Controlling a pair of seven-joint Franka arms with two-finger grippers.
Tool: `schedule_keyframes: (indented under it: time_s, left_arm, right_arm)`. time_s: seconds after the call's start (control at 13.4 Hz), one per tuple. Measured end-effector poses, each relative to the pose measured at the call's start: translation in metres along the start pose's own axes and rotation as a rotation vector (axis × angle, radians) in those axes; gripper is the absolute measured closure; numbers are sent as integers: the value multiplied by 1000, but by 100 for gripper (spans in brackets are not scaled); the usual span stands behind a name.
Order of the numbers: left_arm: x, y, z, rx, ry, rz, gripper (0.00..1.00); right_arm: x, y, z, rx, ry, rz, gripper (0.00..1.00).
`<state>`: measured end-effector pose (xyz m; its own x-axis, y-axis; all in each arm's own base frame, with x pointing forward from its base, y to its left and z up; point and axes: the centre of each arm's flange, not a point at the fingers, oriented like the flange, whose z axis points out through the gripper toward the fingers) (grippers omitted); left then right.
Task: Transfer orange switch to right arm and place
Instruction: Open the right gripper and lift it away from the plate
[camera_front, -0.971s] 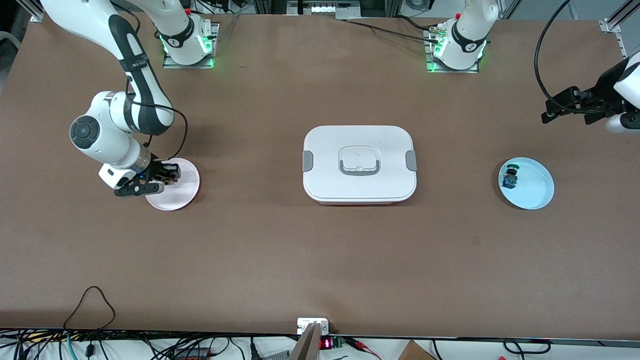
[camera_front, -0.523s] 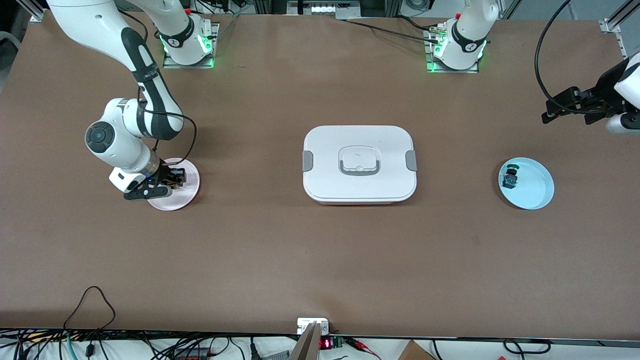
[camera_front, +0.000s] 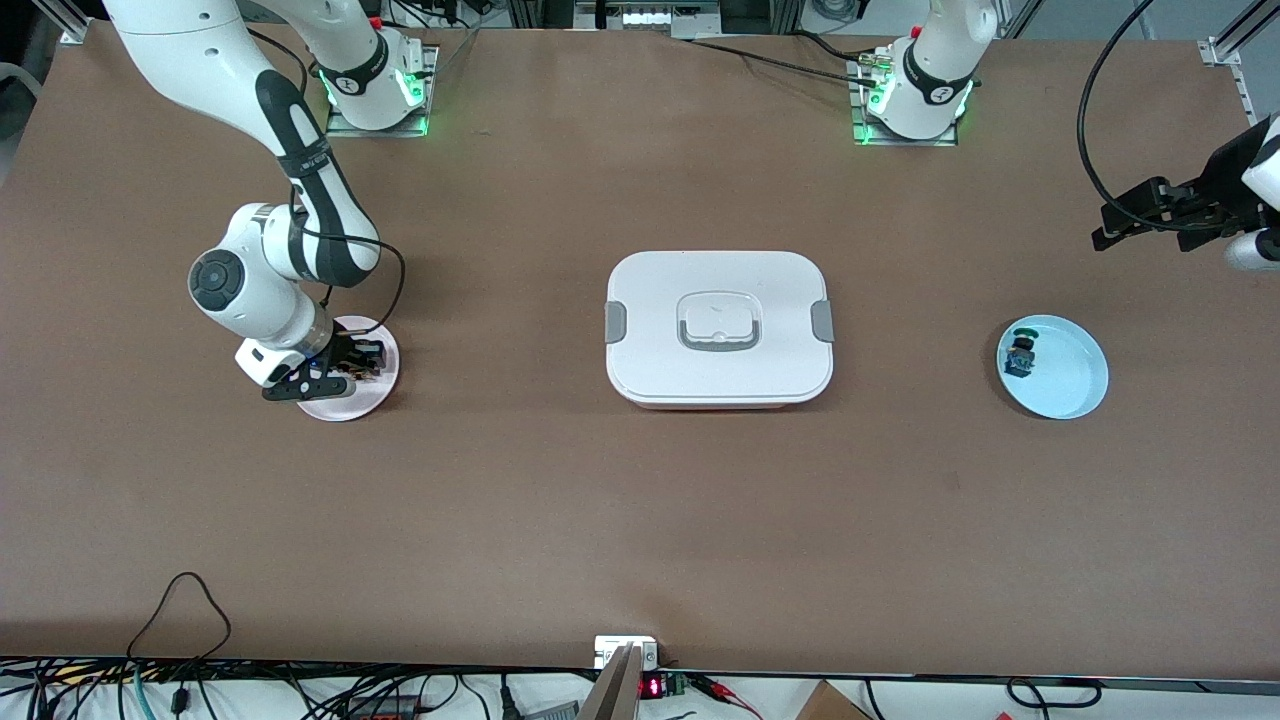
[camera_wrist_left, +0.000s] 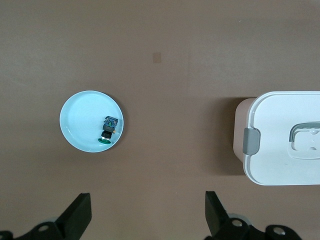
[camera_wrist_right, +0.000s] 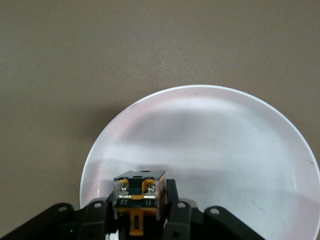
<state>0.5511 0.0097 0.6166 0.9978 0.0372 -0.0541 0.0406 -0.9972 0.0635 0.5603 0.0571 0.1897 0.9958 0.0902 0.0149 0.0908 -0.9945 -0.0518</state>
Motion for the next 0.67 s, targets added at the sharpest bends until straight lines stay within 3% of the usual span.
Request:
schedule_keyframes:
  time_s: [0.37, 0.67]
  left_arm:
    - [1, 2, 0, 0, 2, 3, 0]
    - [2, 3, 0, 0, 13, 6, 0]
  right_arm:
    - [0, 0, 2, -1, -1, 1, 65]
    - [0, 0, 2, -1, 0, 1, 54]
